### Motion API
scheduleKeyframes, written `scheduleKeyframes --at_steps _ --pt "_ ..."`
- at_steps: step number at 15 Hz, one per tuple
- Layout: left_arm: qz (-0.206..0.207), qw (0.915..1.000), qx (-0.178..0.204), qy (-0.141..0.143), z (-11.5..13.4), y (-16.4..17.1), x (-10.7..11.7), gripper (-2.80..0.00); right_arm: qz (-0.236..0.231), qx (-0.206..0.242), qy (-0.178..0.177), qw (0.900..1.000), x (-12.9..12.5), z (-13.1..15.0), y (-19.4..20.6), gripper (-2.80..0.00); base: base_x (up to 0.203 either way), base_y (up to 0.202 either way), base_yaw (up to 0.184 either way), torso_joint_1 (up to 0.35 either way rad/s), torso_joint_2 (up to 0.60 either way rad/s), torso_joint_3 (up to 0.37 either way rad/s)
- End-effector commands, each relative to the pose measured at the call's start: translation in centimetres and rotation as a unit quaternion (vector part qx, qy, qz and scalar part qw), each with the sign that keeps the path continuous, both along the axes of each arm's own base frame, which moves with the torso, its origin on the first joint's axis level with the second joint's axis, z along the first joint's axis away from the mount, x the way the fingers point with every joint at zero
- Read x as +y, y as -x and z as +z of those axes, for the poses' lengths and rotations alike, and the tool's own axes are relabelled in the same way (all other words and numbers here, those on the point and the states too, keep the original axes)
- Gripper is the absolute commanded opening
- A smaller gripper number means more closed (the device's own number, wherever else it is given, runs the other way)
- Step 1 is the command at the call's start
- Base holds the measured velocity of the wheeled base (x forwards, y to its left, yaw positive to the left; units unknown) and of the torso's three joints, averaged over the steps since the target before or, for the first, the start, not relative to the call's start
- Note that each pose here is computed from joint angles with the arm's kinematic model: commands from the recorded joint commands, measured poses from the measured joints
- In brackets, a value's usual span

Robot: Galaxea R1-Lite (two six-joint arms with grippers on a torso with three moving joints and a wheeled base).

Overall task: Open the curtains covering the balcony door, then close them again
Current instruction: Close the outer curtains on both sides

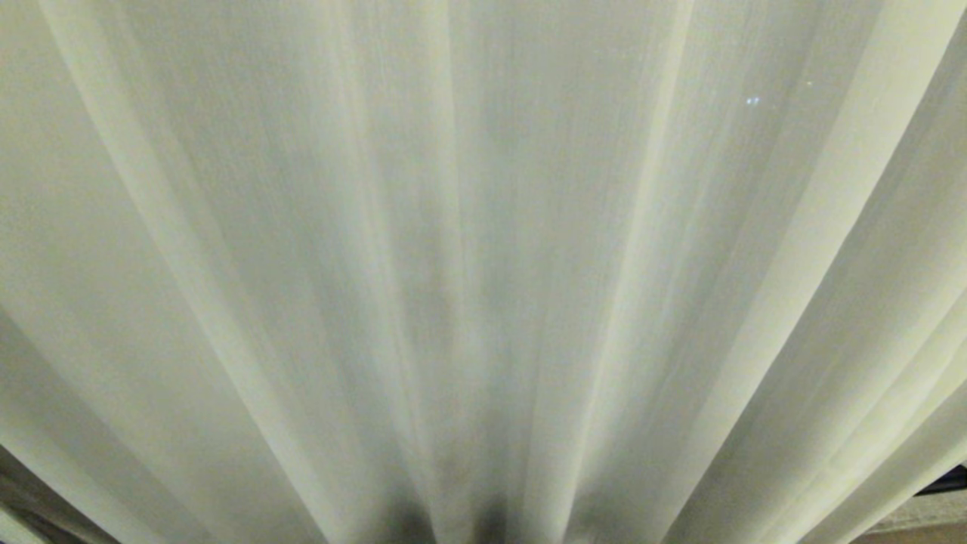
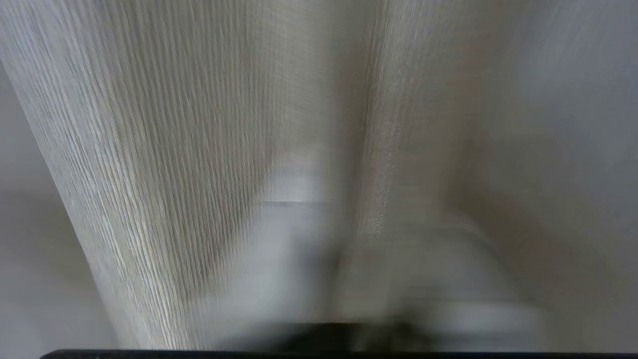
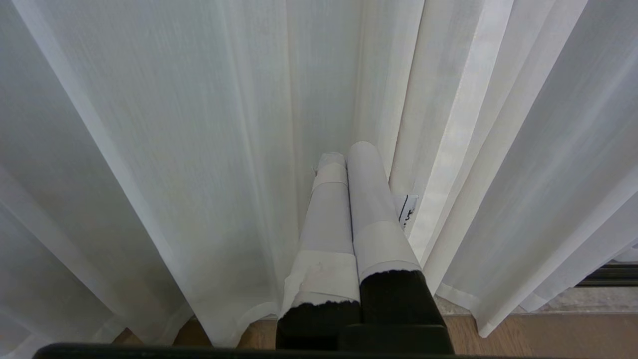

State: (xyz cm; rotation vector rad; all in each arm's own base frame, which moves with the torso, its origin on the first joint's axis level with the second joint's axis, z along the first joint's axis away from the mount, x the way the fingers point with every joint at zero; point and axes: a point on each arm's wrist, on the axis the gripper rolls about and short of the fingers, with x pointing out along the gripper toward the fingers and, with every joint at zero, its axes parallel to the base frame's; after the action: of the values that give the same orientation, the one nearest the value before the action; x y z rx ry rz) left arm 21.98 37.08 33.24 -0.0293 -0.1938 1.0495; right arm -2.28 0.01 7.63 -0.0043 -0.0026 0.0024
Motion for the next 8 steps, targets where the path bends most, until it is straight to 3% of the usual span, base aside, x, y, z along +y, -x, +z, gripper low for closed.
scheduleKeyframes --at_steps 1,8 --pt "0.002 1.0 -0.005 -0.008 0.3 0.1 -0.1 -2.8 0.0 0.0 0.0 1.0 0.0 0.0 0.0 -2.8 0.0 0.0 0.0 0.0 0.0 0.0" --pt "-0.014 0.9993 -0.017 -0.031 2.6 1.2 -2.0 -2.8 0.0 0.0 0.0 1.0 0.0 0.0 0.0 -2.8 0.0 0.0 0.0 0.0 0.0 0.0"
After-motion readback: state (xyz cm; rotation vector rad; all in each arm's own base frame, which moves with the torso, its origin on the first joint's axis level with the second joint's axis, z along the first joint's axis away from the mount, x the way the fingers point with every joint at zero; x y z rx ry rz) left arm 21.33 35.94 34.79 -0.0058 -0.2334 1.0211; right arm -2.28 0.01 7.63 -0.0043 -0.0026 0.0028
